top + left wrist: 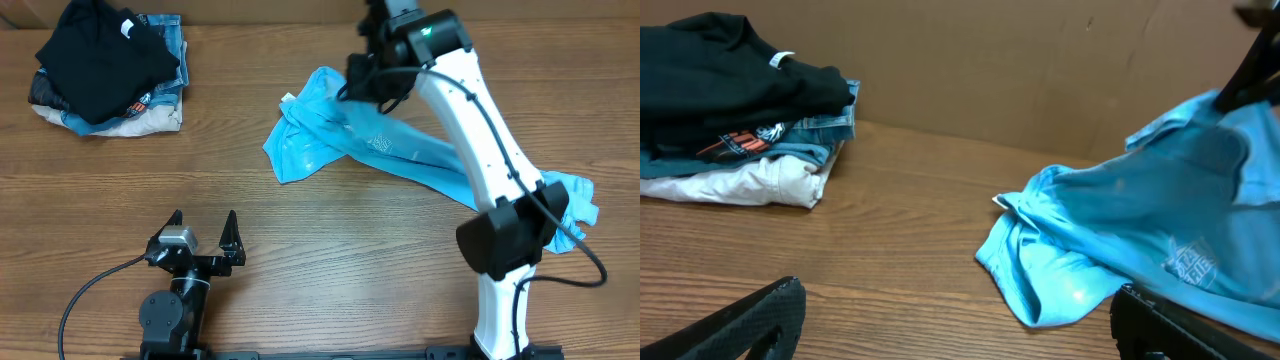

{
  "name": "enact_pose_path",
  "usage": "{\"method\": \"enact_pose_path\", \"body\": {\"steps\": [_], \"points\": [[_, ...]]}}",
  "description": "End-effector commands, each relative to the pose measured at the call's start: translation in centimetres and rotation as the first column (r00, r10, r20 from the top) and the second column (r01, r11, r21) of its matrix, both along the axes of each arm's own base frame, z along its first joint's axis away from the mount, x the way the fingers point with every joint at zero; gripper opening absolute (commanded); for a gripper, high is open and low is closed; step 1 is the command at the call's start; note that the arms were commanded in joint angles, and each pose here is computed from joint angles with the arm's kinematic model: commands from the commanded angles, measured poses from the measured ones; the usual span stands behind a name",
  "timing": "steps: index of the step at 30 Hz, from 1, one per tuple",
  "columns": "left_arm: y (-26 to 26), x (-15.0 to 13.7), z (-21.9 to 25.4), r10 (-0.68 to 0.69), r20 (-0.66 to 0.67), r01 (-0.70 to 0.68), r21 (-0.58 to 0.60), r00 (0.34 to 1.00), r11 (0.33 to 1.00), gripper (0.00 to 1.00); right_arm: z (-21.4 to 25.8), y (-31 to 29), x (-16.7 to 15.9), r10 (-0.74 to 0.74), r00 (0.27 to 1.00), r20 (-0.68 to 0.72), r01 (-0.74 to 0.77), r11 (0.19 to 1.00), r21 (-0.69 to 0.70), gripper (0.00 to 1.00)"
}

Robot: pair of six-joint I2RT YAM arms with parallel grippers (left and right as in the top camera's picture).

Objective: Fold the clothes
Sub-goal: 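Lift the T-shirt with the right gripper and drag it toward table center, then release the T-shirt on the table and raise the right gripper away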

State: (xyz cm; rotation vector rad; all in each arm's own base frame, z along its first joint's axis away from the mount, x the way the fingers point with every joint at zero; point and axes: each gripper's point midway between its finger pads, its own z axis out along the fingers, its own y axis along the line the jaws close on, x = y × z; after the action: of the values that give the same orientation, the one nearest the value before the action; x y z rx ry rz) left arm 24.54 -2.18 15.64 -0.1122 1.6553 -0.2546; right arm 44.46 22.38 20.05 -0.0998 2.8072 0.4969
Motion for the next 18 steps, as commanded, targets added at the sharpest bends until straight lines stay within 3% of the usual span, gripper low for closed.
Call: {"method": "enact_pose_path", "body": {"steps": [1, 7, 14, 15, 18], "points": [[0.3, 0.0, -0.1, 0.014, 0.007, -0.015, 0.019, 1.0, 1.0, 1.0, 3.4, 2.7, -3.1, 0.022, 1.0, -0.02, -0.02, 0.996, 0.091, 0.04], [0.3, 0.0, -0.1, 0.015, 0.007, -0.015, 0.02, 1.0, 1.0, 1.0, 3.0, 5.5, -7.3, 0.114, 0.985, -0.128, -0.099, 0.988, 0.122, 0.04], [0.3, 0.0, -0.1, 0.015, 0.007, -0.015, 0.02, 1.0, 1.0, 1.0, 2.9, 9.2, -10.9, 0.22, 0.965, -0.145, -0.205, 0.972, 0.113, 0.04], [0.3, 0.0, -0.1, 0.015, 0.006, -0.015, 0.019, 1.0, 1.0, 1.0, 2.9, 9.5, -11.3, 0.231, 0.962, -0.146, -0.216, 0.97, 0.113, 0.08], [0.3, 0.0, -0.1, 0.014, 0.007, -0.014, 0.02, 1.0, 1.0, 1.0, 2.7, 9.9, -11.9, 0.243, 0.959, -0.148, -0.231, 0.969, 0.089, 0.46]]}}
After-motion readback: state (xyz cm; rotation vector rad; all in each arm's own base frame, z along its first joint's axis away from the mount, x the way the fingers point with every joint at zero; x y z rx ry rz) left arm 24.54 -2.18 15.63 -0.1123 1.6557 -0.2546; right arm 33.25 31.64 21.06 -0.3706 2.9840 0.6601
